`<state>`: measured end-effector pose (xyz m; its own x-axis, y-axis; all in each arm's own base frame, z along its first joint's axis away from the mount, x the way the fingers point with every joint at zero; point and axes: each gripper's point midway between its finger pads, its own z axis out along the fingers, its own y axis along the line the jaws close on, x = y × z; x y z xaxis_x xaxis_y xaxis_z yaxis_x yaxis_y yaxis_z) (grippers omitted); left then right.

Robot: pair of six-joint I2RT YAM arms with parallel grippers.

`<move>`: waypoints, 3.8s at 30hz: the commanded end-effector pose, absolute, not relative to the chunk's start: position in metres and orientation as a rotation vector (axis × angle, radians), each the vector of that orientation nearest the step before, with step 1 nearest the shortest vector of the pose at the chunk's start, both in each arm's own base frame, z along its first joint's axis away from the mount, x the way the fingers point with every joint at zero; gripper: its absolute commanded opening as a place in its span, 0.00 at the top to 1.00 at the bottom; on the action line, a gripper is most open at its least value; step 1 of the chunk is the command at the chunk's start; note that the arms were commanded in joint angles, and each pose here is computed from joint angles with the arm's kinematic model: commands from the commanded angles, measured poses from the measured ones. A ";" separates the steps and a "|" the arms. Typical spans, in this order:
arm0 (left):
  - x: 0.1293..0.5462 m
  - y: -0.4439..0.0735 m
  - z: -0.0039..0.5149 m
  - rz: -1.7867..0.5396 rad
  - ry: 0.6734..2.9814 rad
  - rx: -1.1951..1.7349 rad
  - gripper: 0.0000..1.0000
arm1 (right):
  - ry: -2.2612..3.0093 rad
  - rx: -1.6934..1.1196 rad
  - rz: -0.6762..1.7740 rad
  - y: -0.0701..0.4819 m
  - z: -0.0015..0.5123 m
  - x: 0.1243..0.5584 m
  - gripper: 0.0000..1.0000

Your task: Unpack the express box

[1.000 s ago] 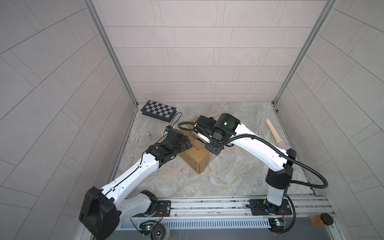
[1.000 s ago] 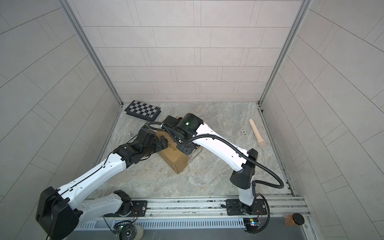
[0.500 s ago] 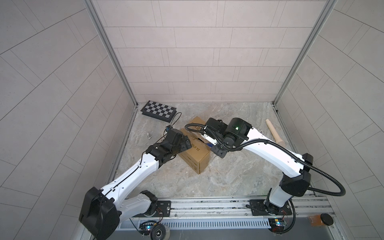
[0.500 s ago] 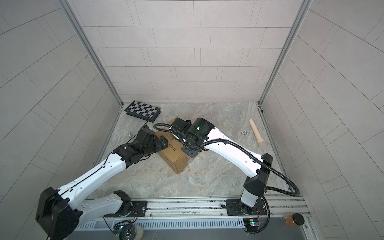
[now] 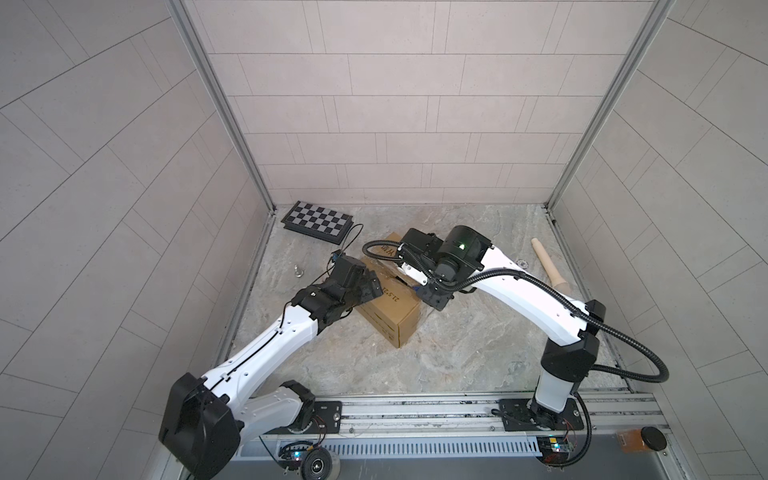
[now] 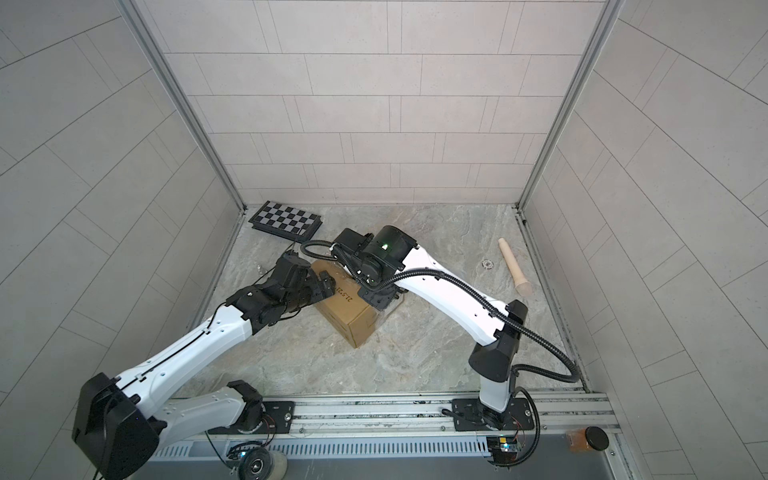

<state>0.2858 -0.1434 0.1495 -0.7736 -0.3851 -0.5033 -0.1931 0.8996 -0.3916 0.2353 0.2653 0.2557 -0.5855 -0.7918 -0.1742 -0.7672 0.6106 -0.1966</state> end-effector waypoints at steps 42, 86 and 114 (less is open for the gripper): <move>0.248 -0.082 0.093 0.012 2.709 -0.417 0.03 | 2.665 -1.338 -0.138 0.269 0.245 0.230 1.00; 0.261 -0.096 0.104 -0.113 2.677 -0.396 0.02 | 2.620 -1.374 -0.137 0.279 0.246 0.230 1.00; 0.257 -0.117 0.167 -0.401 2.548 -0.377 0.01 | 2.640 -1.247 -0.092 0.304 0.236 0.241 1.00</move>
